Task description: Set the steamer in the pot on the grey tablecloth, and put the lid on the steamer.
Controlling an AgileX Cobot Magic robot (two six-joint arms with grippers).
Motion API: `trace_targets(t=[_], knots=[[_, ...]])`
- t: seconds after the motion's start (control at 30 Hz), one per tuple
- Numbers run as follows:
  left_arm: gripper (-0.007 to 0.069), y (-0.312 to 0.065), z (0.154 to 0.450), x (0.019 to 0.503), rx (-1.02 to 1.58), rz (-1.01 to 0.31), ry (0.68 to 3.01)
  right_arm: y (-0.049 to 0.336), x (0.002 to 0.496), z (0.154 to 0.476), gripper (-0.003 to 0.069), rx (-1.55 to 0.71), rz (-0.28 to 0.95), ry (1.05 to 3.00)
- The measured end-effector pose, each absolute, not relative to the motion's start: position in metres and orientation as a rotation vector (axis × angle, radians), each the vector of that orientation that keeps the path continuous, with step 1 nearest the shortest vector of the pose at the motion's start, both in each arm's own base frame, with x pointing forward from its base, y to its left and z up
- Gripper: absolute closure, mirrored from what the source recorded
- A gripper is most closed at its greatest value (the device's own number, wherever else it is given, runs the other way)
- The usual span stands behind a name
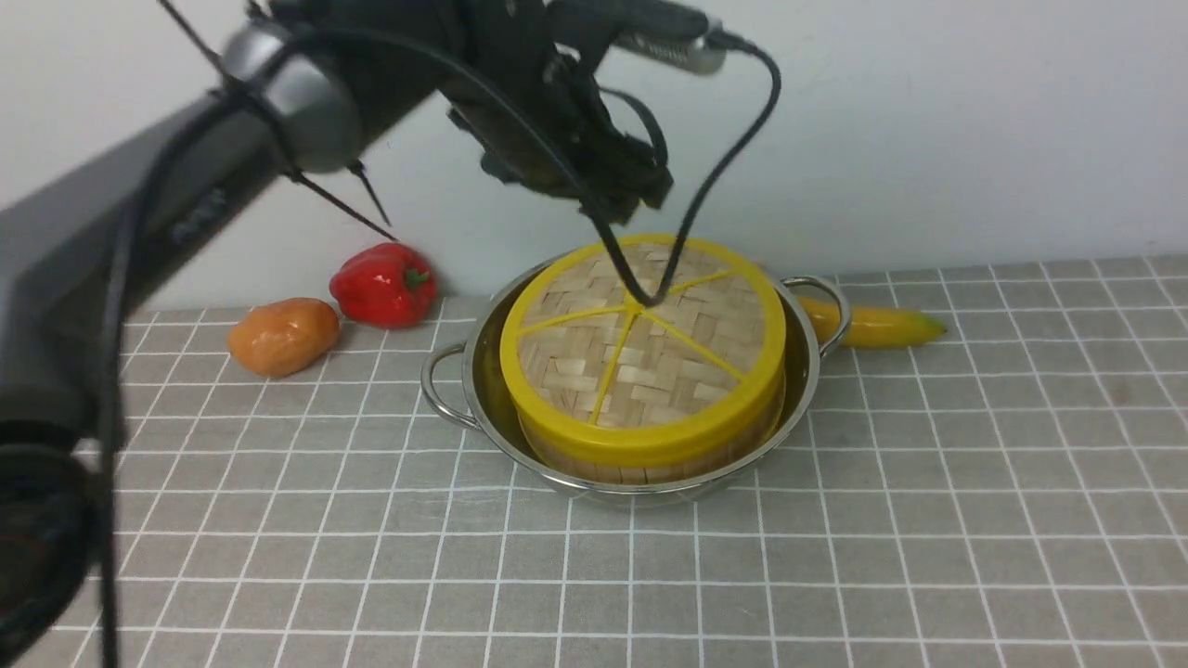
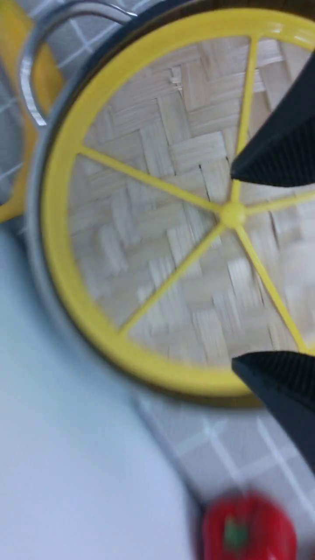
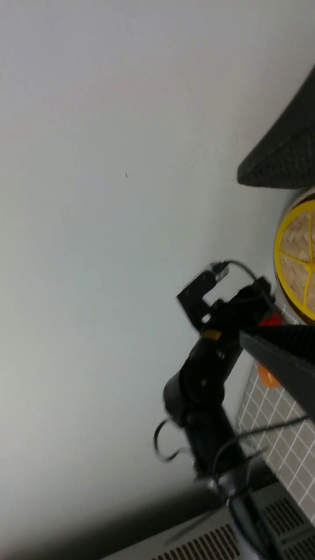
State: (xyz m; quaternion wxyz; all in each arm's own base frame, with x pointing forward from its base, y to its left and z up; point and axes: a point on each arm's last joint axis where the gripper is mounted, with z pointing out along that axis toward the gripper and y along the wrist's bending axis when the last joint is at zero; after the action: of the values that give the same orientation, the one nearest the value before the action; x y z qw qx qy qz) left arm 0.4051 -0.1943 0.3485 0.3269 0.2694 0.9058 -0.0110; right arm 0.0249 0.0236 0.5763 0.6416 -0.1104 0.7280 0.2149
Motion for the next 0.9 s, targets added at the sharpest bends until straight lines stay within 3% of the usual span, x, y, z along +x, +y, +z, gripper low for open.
trace_targets(t=[0.17,0.3,0.43,0.5,0.63,0.7,0.9], knots=[[0.0269,-0.157,0.434,0.347,0.639,0.048,2.283,0.019,0.032,0.564,0.026,-0.284,0.344,1.684],[0.0456,-0.131,0.481,0.305,0.574,0.077,2.196,0.016,0.046,0.522,0.0323,-0.312,0.217,1.815],[0.0608,-0.114,0.5,0.274,0.543,0.069,2.148,0.015,0.053,0.476,0.0387,-0.324,0.163,1.916],[0.0646,-0.104,0.499,0.253,0.54,0.066,2.155,0.013,0.054,0.443,0.0436,-0.324,0.128,1.921],[0.0648,-0.09,0.479,0.226,0.543,0.073,2.208,0.009,0.05,0.405,0.0489,-0.3,0.104,1.889],[0.0648,-0.082,0.458,0.208,0.547,0.072,2.232,0.007,0.05,0.375,0.052,-0.282,0.084,1.905],[0.0648,-0.062,0.389,0.162,0.545,0.027,2.192,0.003,0.045,0.332,0.0559,-0.224,0.08,1.966]])
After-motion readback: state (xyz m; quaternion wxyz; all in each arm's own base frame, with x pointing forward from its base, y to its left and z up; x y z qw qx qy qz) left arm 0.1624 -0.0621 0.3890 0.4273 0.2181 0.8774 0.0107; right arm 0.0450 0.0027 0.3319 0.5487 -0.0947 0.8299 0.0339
